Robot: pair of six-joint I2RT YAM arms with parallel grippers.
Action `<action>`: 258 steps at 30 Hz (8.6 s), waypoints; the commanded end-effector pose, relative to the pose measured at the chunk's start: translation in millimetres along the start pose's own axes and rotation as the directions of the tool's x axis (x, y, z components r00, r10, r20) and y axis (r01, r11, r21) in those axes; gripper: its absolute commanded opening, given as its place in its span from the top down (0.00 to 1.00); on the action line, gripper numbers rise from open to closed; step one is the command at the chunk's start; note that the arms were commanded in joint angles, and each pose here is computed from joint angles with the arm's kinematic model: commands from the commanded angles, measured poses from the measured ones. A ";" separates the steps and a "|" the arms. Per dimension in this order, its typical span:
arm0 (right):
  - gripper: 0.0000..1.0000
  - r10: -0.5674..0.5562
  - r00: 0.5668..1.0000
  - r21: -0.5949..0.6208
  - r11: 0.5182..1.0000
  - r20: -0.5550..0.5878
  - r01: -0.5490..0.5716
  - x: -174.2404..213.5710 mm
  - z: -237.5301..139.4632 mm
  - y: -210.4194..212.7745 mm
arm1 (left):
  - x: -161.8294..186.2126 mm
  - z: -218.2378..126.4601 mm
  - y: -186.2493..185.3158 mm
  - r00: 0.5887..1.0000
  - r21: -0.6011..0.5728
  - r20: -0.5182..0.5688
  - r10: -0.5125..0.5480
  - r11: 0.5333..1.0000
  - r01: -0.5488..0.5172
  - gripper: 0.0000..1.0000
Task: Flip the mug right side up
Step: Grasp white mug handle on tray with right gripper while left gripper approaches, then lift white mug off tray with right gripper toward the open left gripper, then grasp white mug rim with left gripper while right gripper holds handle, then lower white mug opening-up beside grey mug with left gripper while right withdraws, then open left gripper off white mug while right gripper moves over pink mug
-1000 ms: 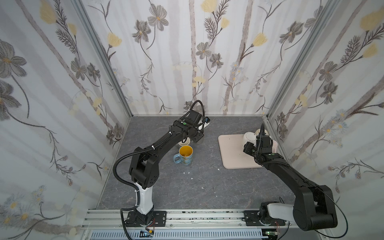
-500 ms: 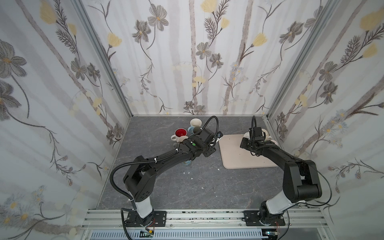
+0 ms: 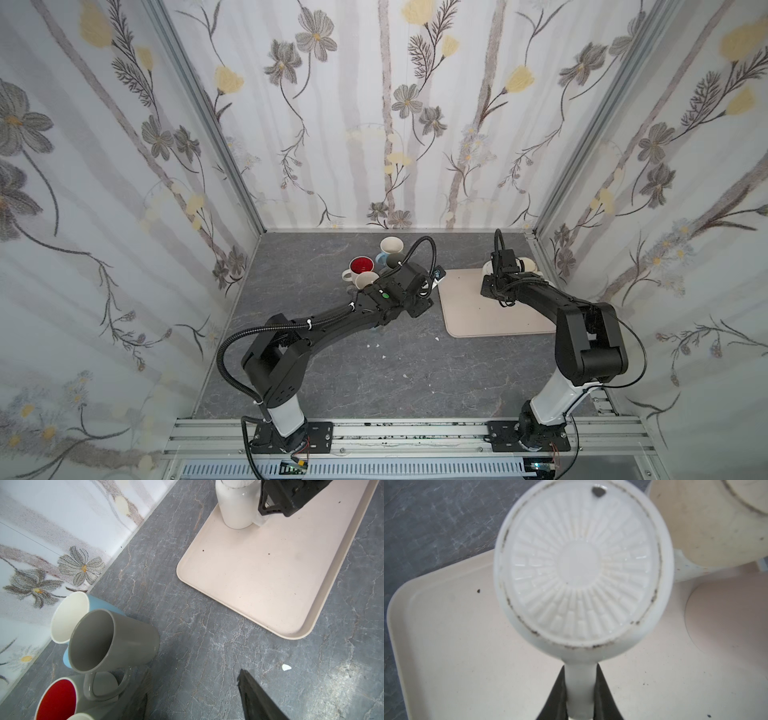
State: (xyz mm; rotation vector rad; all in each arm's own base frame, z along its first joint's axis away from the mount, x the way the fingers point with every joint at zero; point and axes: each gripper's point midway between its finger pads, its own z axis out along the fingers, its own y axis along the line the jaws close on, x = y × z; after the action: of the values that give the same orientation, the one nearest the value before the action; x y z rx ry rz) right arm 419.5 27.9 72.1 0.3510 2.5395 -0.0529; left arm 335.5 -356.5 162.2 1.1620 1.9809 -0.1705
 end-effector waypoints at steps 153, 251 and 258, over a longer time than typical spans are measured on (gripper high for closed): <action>0.45 0.198 0.817 -0.840 0.137 0.542 0.524 29.0 -332.1 184.4 | -84.3 -192.5 17.4 0.453 0.829 0.481 -0.751 0.557 0.044 1.00; 0.38 0.258 0.905 -0.614 0.789 0.338 0.004 -15.6 -150.7 27.5 | 73.2 40.8 77.9 0.915 0.051 -0.402 0.037 0.999 -0.018 0.56; 0.37 0.301 0.903 -0.443 0.885 0.306 -0.144 -39.4 -138.4 -9.7 | 47.6 31.7 78.9 0.944 0.054 -0.329 0.005 0.998 0.013 0.52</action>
State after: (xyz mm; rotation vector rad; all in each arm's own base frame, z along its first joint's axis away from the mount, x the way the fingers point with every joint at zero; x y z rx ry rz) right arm 368.4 51.7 206.9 0.3073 2.0239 0.5915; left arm 399.4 -284.4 112.5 1.3257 2.3242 0.0230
